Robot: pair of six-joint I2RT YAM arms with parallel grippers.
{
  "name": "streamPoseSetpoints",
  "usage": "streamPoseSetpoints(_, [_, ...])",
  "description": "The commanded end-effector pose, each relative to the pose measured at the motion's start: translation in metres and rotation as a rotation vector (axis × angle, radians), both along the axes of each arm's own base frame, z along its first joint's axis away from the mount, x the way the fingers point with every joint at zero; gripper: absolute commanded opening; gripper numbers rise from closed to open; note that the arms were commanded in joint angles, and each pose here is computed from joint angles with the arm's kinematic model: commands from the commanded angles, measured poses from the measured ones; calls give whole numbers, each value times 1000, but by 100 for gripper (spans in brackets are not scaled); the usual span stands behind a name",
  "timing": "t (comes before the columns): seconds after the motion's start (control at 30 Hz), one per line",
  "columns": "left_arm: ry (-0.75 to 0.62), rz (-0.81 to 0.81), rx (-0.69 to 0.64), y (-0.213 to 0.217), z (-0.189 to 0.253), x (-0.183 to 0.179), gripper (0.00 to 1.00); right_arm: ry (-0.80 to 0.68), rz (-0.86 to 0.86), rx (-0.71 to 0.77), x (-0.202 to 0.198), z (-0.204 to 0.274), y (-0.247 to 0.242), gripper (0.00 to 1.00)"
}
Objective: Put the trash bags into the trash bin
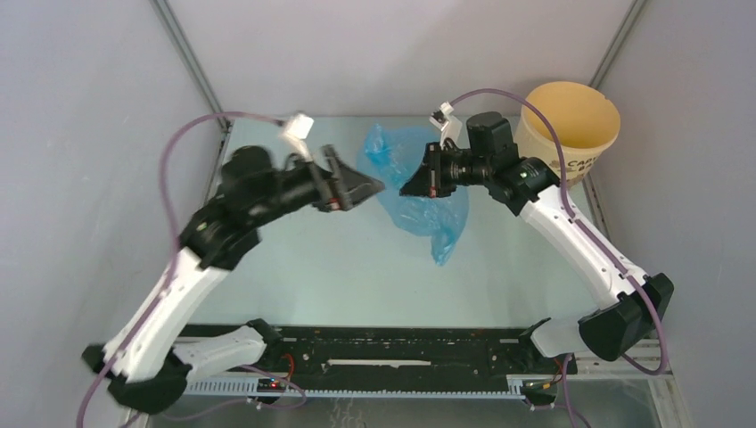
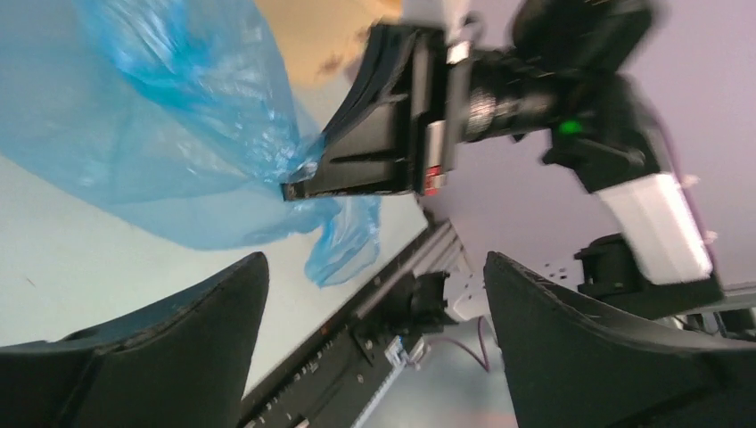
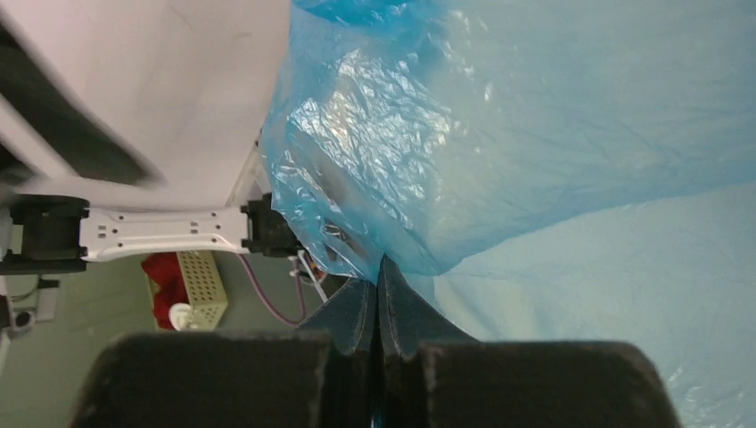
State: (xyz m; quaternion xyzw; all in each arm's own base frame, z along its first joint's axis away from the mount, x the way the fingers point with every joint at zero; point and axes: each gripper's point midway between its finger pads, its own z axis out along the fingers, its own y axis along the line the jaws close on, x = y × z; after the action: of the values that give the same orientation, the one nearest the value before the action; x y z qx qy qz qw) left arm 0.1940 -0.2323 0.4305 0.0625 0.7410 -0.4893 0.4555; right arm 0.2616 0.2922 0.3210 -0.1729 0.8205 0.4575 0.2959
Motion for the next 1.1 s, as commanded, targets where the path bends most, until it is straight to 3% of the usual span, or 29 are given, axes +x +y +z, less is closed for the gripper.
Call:
streamPoseSetpoints(0.0, [207,-5,38,-35,-53,14,85,-29,-55,160,0,42,8,3])
streamPoseSetpoints(0.1, [227,-13,39,-42,-64,18,76,21,-96,192,3,41,10,3])
streamPoseSetpoints(0.33, [297,-101,59,-62,-84,14,79,118,-149,226,3,40,16,4])
streamPoseSetpoints(0.47, [313,-106,69,-66,-90,17,67,136,-146,251,0,45,22,5])
streamPoseSetpoints(0.67, [342,-131,74,-71,-100,15,36,158,-143,264,-3,47,24,10])
streamPoseSetpoints(0.73, [337,-123,85,-70,-101,18,11,156,-136,269,-5,49,24,12])
streamPoseSetpoints(0.77, [330,-111,90,-68,-100,19,2,160,-140,262,-5,48,22,16])
streamPoseSetpoints(0.8, [320,-101,92,-66,-98,20,1,171,-145,243,-7,44,18,21])
streamPoseSetpoints(0.93, [277,-51,108,-52,-97,23,0,154,-180,184,-11,36,-4,47])
streamPoseSetpoints(1.07, [272,-14,125,-38,-105,24,0,156,-220,152,-15,26,-24,62])
